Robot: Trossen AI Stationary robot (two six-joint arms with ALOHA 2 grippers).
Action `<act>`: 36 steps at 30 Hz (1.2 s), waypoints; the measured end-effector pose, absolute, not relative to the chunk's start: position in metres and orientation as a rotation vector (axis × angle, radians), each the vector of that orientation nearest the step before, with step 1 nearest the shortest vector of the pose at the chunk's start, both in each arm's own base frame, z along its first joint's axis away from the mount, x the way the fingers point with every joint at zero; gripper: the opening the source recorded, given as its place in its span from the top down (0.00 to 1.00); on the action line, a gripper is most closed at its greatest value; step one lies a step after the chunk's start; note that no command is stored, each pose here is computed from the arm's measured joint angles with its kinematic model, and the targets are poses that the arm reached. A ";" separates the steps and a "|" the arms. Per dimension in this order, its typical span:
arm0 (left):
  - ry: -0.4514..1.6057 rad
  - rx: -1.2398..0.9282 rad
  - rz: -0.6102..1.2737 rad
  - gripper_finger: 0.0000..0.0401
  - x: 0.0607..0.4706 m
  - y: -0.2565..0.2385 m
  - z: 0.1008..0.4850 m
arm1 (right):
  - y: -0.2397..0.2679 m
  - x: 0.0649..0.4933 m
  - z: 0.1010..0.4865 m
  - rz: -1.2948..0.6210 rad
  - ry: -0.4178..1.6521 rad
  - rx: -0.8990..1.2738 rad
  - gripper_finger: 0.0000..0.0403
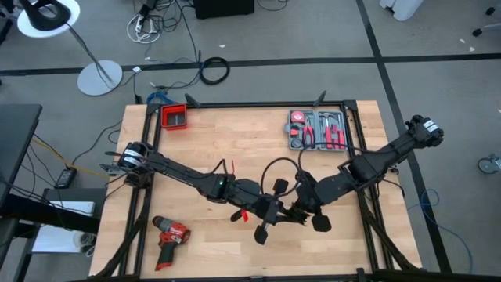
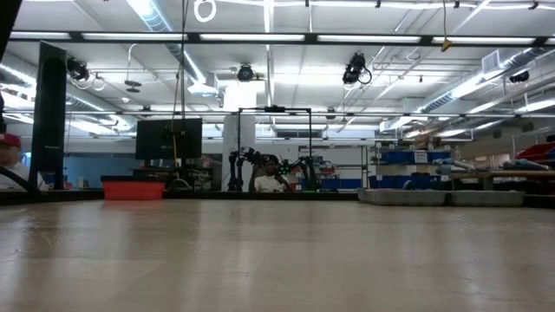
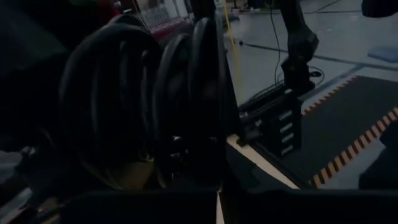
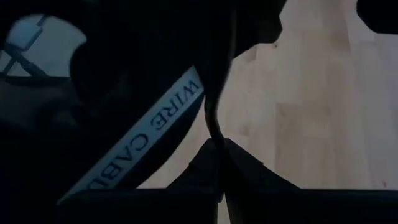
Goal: Coil cords
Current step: Coil the black wire onto the black spool
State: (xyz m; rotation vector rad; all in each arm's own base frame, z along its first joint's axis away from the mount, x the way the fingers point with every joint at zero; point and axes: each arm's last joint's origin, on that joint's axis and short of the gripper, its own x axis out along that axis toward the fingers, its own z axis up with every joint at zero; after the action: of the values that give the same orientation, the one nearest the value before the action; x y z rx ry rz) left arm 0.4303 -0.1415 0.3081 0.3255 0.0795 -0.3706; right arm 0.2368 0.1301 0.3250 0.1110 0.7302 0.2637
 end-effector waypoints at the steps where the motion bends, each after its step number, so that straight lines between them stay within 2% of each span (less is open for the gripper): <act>1: 0.073 0.325 -0.370 1.00 0.430 -0.142 0.309 | 0.131 0.236 0.325 0.266 0.727 0.110 0.99; 13: -0.023 0.384 -0.341 1.00 0.430 -0.145 0.317 | 0.137 0.235 0.328 0.267 0.682 0.100 0.97; 29: 0.013 0.395 -0.227 1.00 0.428 -0.150 0.315 | 0.152 0.202 0.324 0.247 0.808 0.097 0.98; 36: 0.104 0.331 -0.181 1.00 0.426 -0.151 0.308 | 0.160 0.178 0.331 0.256 0.801 0.085 0.98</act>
State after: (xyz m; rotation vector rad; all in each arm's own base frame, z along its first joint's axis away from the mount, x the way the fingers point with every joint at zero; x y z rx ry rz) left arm 0.4265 -0.1514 0.3083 0.3305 0.1042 -0.1808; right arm 0.1781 0.1597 0.3312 0.0850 0.8008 0.2558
